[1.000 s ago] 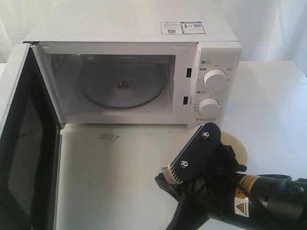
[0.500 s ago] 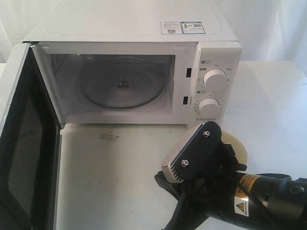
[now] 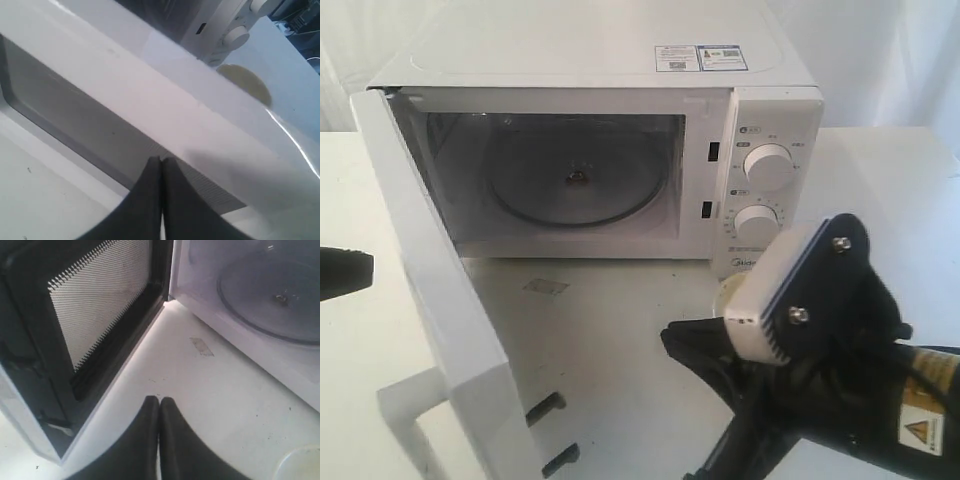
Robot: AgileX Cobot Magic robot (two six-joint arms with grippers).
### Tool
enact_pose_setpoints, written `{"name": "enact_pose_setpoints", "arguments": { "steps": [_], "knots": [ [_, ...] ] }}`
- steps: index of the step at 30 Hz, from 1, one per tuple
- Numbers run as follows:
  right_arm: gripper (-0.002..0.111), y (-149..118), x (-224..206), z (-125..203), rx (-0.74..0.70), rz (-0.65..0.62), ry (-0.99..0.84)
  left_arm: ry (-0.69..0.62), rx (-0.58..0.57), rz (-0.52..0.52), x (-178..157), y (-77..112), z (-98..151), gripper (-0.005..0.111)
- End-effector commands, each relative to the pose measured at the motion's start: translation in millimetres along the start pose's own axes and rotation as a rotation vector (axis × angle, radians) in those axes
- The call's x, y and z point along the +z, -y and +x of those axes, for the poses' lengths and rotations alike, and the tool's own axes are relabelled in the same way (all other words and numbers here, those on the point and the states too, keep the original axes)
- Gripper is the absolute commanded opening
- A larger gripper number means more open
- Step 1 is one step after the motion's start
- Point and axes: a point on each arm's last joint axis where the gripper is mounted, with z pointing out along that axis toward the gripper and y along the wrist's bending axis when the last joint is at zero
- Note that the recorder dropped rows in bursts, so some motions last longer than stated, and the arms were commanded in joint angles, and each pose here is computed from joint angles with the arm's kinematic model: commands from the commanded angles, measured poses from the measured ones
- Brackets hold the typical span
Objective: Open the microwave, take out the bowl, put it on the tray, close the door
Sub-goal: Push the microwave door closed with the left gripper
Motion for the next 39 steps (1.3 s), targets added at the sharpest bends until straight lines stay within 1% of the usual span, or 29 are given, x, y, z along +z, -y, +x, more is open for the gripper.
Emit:
{"name": "enact_pose_setpoints", "arguments": {
  "steps": [1,3,6,9,13,16,23,25,28,29,31,32,35,39],
  "knots": [
    [0.000,-1,-26,-5,-0.007,-0.014,0.032,0.027,-0.018,0.002,3,-1.4,1,0.000],
    [0.000,-2,-37,-8,-0.007,-0.017,0.054,0.029,-0.026,0.008,4,-1.7,0,0.000],
    [0.000,-2,-54,-10,0.034,-0.024,0.086,0.032,-0.016,0.022,7,-3.1,-1,0.000],
    [0.000,-2,-68,-8,0.054,-0.033,0.081,0.022,-0.016,0.037,13,-6.5,-2,0.000],
    [0.000,-3,-80,-7,0.082,-0.044,0.087,0.066,0.002,0.074,21,-10.5,-9,0.000],
    [0.000,-4,-84,-7,0.106,-0.052,0.101,0.128,0.022,0.111,26,-11.8,-16,0.000],
    [0.000,-3,-84,-8,0.107,-0.051,0.112,0.224,0.046,0.143,37,-18.8,-26,0.000],
    [0.000,-3,-84,-9,0.107,-0.050,0.119,0.238,0.044,0.150,40,-21.3,-27,0.000],
    [0.000,-3,-84,-9,0.107,-0.050,0.120,0.230,0.034,0.158,52,-30.1,-30,0.000],
    [0.000,-3,-84,-9,0.107,-0.050,0.120,0.225,0.035,0.168,55,-30.4,-32,0.000],
    [0.000,-3,-83,-9,0.107,-0.050,0.118,0.238,0.067,0.192,63,-27.4,-39,0.000],
    [0.000,-3,-83,-9,0.107,-0.050,0.118,0.254,0.082,0.209,70,-23.3,-45,0.000],
    [0.000,-3,-83,-9,0.103,-0.050,0.118,0.248,0.122,0.246,85,-11.6,-58,0.000],
    [0.000,-3,-81,-3,0.104,-0.046,0.117,0.244,0.171,0.214,101,-6.2,-76,0.000]
  ]
}}
